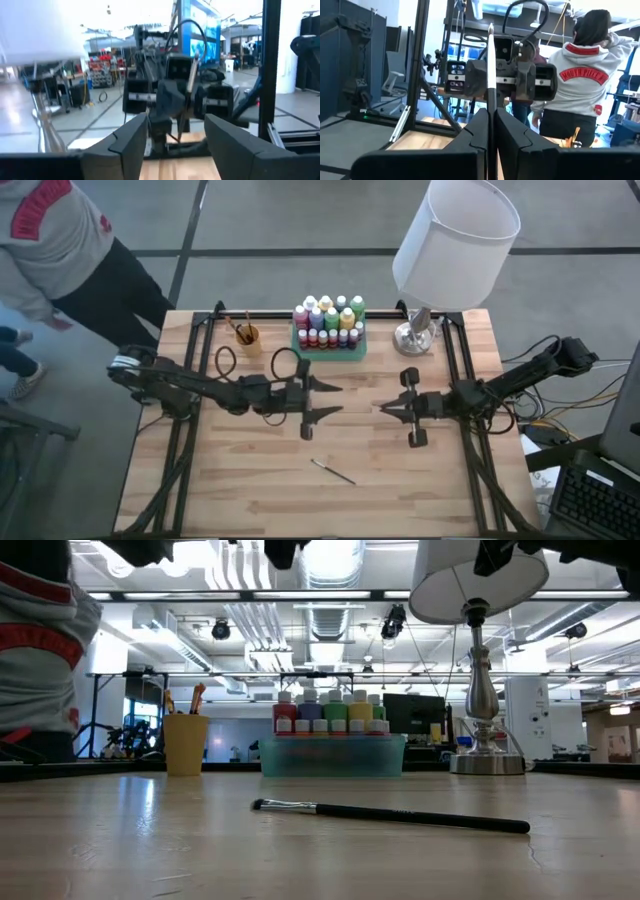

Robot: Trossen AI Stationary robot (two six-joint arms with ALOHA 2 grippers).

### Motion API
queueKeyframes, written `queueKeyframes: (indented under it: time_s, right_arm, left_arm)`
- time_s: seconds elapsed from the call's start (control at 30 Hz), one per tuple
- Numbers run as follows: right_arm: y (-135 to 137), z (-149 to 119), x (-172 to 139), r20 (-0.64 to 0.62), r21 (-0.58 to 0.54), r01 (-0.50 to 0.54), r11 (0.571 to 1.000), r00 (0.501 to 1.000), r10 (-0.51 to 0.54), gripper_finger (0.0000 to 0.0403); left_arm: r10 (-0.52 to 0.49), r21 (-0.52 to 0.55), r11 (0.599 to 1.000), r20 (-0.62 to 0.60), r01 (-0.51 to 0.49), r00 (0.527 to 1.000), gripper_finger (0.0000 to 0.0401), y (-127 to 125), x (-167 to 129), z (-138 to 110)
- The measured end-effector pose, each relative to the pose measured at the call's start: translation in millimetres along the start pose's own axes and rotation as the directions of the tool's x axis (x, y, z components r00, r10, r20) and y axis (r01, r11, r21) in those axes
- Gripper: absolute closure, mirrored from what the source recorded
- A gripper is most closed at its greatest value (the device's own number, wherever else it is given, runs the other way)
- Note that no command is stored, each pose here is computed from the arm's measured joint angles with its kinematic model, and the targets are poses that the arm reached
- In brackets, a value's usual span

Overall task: Pick & Place Paint Supplies
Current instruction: Put the silver paintbrush into the orange cup

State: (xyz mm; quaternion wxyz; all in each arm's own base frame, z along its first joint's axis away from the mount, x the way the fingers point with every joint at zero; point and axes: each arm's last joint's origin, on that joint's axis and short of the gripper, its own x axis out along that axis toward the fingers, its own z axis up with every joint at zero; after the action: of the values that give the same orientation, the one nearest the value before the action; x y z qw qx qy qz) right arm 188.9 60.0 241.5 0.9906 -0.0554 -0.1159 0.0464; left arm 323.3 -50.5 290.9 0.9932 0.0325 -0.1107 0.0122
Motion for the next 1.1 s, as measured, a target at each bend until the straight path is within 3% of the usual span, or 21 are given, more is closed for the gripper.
queueKeyframes:
  time_s: [0.37, 0.8, 1.1]
  right_arm:
    - [-1, 2, 1, 0.016, 0.021, 0.012, 1.000, 1.000, -0.012, 0.0390]
    - [0, 2, 0, 0.015, 0.024, 0.006, 1.000, 1.000, -0.006, 0.0390]
    - [0, 1, 0, 0.009, 0.022, -0.002, 1.000, 1.000, 0.001, 0.0390]
  left_arm:
    - [-0.097, 0.119, 0.989, 0.031, 0.092, 0.995, 0.0195, -7, 23, 5]
    - [-0.092, 0.205, 0.976, 0.080, 0.074, 0.993, 0.0195, -16, 72, 9]
    - [-0.083, 0.209, 0.976, 0.105, 0.060, 0.991, 0.0197, -14, 80, 16]
